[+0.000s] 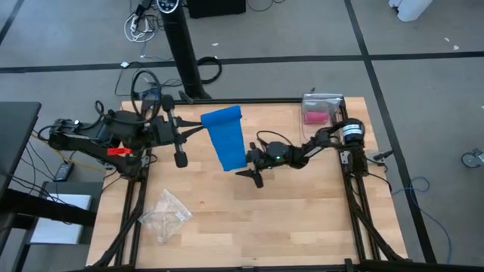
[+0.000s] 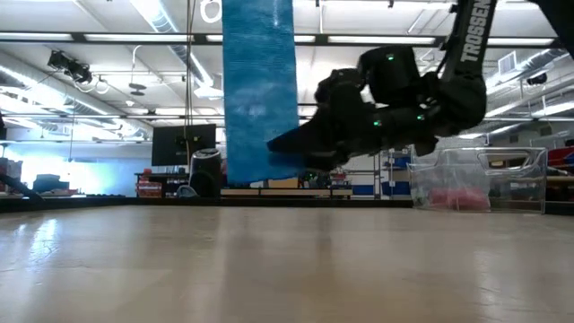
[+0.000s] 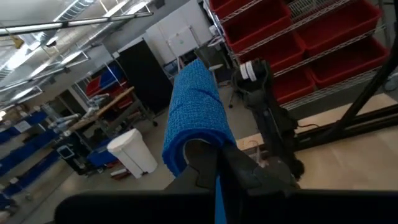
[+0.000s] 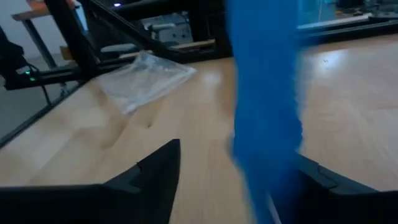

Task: Roll bandage
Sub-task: Roll the blue bandage

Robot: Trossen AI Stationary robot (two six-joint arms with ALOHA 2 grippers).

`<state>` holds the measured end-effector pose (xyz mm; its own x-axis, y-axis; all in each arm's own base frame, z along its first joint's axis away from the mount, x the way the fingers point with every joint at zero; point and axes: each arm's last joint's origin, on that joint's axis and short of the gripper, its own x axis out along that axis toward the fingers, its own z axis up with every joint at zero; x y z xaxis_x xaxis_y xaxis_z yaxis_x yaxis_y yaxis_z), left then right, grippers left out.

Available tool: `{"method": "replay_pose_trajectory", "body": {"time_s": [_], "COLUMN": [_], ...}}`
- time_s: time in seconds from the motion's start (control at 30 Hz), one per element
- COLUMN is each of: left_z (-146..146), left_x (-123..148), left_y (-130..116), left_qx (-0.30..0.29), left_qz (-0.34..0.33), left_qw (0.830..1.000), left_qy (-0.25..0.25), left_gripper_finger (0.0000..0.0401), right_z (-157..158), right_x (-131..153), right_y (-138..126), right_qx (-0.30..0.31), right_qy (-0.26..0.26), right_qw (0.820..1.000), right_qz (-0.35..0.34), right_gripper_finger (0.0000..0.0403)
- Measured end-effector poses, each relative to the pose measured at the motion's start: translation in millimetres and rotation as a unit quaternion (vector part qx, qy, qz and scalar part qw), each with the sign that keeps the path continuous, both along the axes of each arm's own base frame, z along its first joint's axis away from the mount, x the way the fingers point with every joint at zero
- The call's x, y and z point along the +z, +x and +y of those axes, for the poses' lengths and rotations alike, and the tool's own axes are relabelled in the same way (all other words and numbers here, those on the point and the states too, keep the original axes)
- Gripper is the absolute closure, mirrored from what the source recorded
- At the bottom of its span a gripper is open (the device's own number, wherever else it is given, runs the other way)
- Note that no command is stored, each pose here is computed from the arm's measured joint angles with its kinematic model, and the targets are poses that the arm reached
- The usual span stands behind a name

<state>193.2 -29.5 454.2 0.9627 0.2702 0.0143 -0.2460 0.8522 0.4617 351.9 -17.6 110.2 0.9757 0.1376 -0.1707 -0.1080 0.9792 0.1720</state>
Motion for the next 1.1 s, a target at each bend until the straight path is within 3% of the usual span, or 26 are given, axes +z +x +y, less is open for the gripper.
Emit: {"method": "replay_pose_trajectory", "body": {"time_s": [0.13,0.33,0.63,0.83,1.1], "left_z": [1.2,3.5,10.3,21.2,35.5], "left_x": [-0.4,2.7,-1.6,-16.4,-53.6], "left_y": [-1.0,-8.6,-20.8,-25.8,-35.0], "left_qx": [0.019,0.03,0.073,0.119,0.16], "left_qz": [0.004,-0.003,0.005,0.041,0.078], "left_qw": [1.0,1.0,0.997,0.992,0.984], "left_qy": [0.004,0.004,0.019,0.026,0.011], "left_gripper_finger": [0.0393,0.0393,0.0393,0.0393,0.0393], "right_z": [2.6,15.6,64.1,110.8,151.6], "right_x": [-5.3,-9.0,-1.7,19.8,61.0], "right_y": [3.4,-1.0,-3.6,-14.1,-38.4], "right_qx": [-0.001,-0.032,0.041,0.102,0.086], "right_qy": [0.013,0.007,0.018,0.028,0.008], "right_qw": [1.0,0.999,0.999,0.994,0.995], "right_qz": [0.008,0.01,-0.003,-0.031,-0.046], "right_gripper_finger": [0.0242,0.0387,0.04,0.0401,0.0402]}}
